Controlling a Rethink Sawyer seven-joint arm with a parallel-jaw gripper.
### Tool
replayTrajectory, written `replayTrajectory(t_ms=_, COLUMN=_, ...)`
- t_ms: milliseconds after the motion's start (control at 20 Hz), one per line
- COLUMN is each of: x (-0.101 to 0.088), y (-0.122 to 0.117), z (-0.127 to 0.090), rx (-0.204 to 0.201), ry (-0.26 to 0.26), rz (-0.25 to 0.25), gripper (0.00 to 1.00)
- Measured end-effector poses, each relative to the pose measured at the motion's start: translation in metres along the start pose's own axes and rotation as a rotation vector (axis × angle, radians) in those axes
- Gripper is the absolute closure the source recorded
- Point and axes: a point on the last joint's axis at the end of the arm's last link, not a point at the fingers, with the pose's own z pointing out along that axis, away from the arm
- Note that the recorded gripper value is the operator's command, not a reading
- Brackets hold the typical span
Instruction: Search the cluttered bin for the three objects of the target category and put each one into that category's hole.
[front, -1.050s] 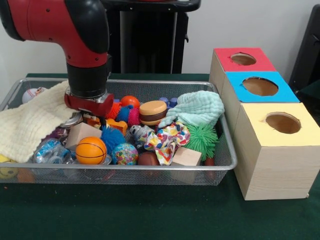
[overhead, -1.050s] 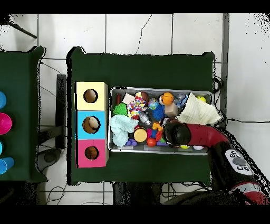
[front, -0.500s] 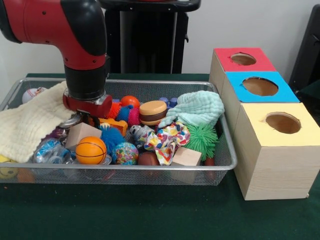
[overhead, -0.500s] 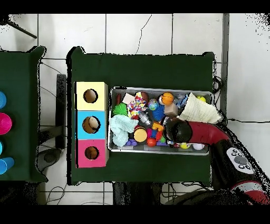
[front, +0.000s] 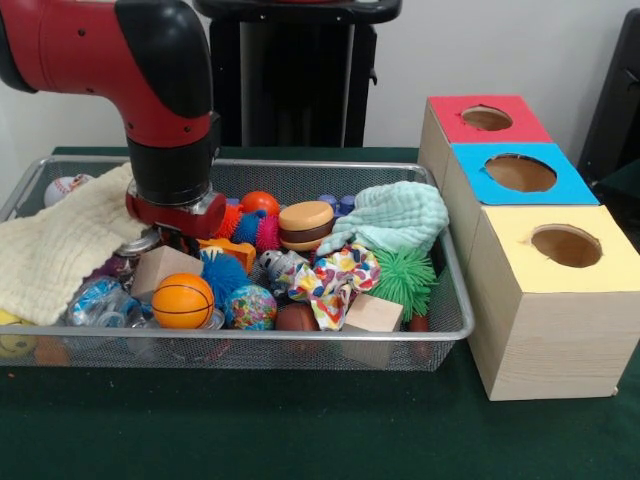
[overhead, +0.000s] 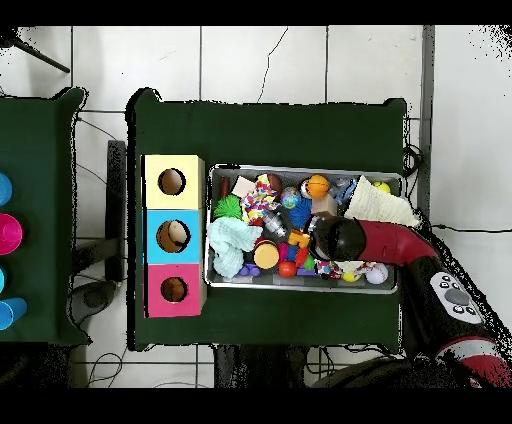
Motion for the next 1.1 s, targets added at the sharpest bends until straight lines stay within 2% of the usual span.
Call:
replayTrajectory(t_ms=400, x=0.0, y=0.003, z=-0.006, rx=0.004, ry=0.005, rz=-0.008, gripper=1.0)
replayTrajectory(t_ms=1100, x=0.007, y=0.051, z=-0.038, rx=0.02, ry=-0.021, rz=-0.101, gripper=1.0)
